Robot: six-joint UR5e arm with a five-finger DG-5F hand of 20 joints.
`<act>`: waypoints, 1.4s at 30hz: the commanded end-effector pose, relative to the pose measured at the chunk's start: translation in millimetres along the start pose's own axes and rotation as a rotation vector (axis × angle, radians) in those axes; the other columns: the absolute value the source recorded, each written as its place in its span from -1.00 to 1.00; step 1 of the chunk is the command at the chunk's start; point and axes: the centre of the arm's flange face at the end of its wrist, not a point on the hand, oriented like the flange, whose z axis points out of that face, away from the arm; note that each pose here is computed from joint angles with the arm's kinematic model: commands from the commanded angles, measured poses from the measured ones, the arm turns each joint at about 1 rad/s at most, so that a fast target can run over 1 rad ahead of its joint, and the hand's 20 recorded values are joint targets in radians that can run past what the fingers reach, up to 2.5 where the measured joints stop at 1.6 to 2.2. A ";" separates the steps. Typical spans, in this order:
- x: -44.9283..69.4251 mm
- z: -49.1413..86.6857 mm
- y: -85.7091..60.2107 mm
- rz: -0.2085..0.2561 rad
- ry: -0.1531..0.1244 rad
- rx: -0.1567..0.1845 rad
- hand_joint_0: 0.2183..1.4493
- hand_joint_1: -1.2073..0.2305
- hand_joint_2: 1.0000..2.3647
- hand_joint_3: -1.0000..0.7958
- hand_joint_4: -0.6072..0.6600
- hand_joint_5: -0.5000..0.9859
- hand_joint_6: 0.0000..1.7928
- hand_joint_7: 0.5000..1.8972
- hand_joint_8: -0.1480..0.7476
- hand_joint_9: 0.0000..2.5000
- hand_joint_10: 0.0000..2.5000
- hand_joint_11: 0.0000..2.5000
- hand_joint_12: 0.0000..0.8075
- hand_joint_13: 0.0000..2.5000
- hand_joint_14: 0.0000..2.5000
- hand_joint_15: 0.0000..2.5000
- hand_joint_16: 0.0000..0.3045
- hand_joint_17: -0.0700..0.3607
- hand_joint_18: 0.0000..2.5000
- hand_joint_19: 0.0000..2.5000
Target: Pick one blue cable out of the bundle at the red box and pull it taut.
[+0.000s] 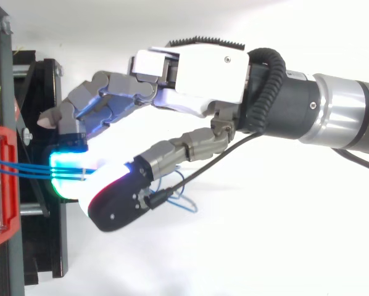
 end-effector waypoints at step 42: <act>3.4 0.4 2.0 0.002 0.003 -0.003 0.02 -0.44 -1.00 -0.44 -0.10 -0.64 0.07 -0.12 -0.02 -0.57 -0.99 -0.75 -0.10 -0.79 -1.00 -0.96 -0.64 -0.10 -0.74 -0.97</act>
